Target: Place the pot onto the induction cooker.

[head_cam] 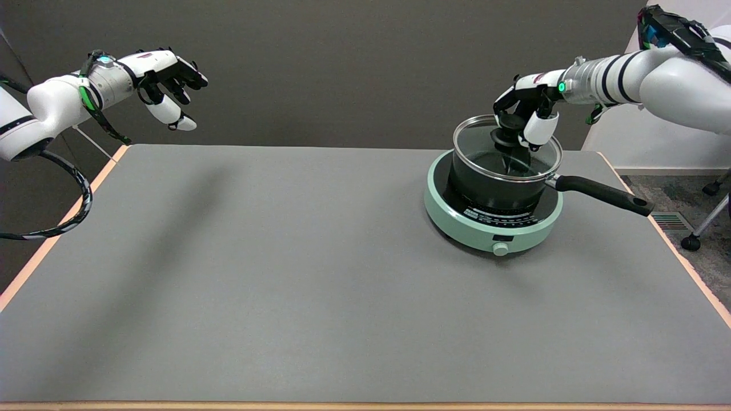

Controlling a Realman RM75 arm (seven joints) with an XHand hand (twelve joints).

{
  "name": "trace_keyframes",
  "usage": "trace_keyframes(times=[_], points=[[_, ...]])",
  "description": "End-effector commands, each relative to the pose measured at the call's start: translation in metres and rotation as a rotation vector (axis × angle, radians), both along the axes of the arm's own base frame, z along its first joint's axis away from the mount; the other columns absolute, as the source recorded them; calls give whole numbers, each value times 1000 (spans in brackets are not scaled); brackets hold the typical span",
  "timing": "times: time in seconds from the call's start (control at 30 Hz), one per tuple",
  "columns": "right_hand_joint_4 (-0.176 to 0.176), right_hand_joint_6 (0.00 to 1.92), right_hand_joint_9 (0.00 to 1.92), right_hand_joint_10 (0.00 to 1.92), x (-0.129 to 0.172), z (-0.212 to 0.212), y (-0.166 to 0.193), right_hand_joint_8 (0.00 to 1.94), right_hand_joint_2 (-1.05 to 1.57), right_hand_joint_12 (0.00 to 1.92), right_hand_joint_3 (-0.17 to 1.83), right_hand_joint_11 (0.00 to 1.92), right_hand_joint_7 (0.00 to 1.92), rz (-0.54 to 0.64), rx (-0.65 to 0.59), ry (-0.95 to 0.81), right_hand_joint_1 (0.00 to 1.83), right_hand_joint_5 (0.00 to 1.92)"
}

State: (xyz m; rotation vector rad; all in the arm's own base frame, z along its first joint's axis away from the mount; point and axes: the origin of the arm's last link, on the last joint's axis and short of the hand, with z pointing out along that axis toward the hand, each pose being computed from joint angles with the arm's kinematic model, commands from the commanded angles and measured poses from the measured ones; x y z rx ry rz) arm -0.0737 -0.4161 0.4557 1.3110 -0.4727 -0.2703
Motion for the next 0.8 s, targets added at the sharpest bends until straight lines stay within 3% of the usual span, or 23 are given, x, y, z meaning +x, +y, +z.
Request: trace_keyframes(times=[0.03, 0.27, 0.6, 0.63, 0.7, 0.8], points=[[176, 1772, 812, 1921, -4, 2, 0, 1813, 740, 1921, 1142, 601, 791, -8, -5, -3, 1345, 455], [164, 1831, 795, 1921, -5, 2, 0, 1868, 797, 1921, 1096, 533, 737, -11, -5, -13, 1328, 436], [165, 1774, 719, 1921, -6, 0, 1, 1881, 867, 1921, 998, 468, 683, -22, 5, 4, 1308, 440], [165, 1682, 633, 1921, -5, 0, 1, 1867, 934, 1921, 879, 433, 640, -25, 17, 20, 1293, 425], [148, 1266, 376, 1921, -4, -2, 1, 1889, 1166, 1921, 531, 267, 478, -34, 40, 40, 1223, 419], [82, 838, 323, 1921, -6, -3, 2, 1779, 1190, 1921, 391, 187, 517, -49, 50, 41, 1247, 478]])
